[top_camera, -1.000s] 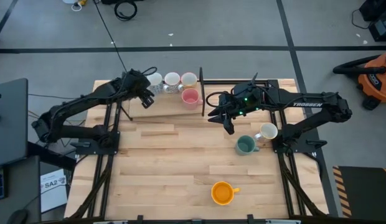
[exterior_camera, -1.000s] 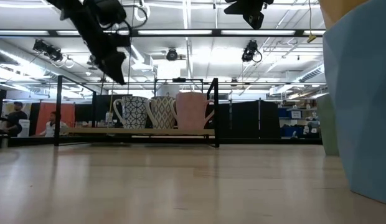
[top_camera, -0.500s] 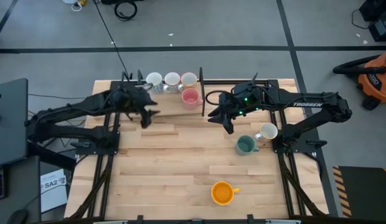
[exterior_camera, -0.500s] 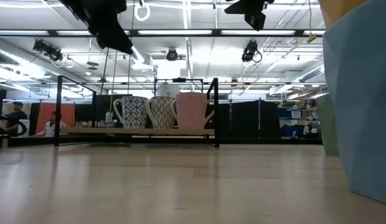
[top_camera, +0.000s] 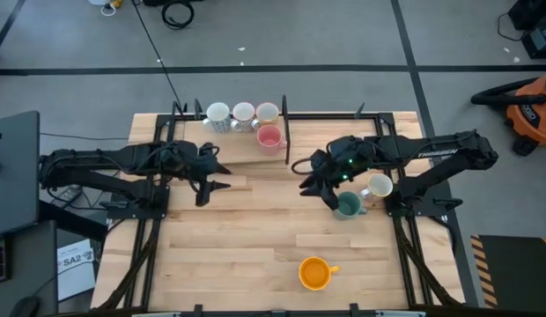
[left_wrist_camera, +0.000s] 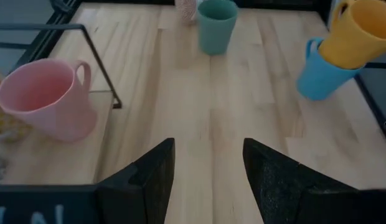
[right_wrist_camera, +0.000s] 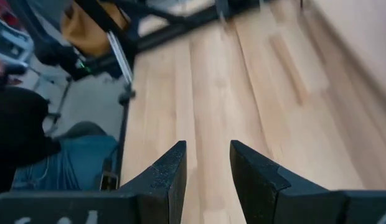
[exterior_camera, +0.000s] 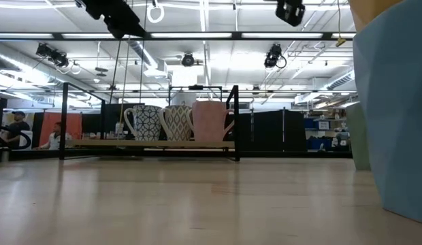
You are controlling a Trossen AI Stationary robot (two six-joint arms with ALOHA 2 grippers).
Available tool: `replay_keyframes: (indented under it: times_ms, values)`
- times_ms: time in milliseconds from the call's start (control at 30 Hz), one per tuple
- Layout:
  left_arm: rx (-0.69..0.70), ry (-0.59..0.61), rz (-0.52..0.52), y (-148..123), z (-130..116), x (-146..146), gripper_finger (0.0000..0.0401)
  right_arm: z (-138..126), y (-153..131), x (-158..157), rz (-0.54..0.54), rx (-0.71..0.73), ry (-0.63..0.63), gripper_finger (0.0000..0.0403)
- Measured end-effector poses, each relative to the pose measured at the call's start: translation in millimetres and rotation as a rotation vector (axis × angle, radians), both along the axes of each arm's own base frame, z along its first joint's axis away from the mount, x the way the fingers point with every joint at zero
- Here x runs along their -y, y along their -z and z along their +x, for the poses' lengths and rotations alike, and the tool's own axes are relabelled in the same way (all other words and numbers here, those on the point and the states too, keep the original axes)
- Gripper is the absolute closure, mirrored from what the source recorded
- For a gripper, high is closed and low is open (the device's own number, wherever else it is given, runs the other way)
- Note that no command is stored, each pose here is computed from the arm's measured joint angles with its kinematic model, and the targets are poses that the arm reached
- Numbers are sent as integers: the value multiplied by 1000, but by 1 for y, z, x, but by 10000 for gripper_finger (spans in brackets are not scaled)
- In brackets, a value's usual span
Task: Place coffee mugs
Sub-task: Put the green mug on the shelf
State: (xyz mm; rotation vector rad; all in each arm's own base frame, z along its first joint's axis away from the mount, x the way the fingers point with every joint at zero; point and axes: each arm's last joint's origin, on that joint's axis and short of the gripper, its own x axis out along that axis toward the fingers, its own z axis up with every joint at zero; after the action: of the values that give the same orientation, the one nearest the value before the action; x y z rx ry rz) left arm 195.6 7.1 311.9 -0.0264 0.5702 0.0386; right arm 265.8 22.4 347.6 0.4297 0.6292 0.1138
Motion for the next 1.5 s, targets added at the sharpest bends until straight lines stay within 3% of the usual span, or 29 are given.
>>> replay_keyframes:
  times_ms: [133,300,633,800,1100,1500]
  values:
    - [6,18,1,0,0,4,204,-7,9,-7,22,-130,38,275]
    - [6,27,1,0,0,5,204,-18,20,-10,-66,-272,78,275]
    - [22,29,2,-2,1,6,204,-37,33,5,-269,-496,36,275]
    - [22,28,2,-2,1,6,204,-47,43,10,-283,-614,48,275]
    - [24,29,2,-2,1,6,204,-58,92,18,-281,-775,60,275]
    - [23,29,2,-2,1,6,204,-62,125,23,-185,-798,89,275]
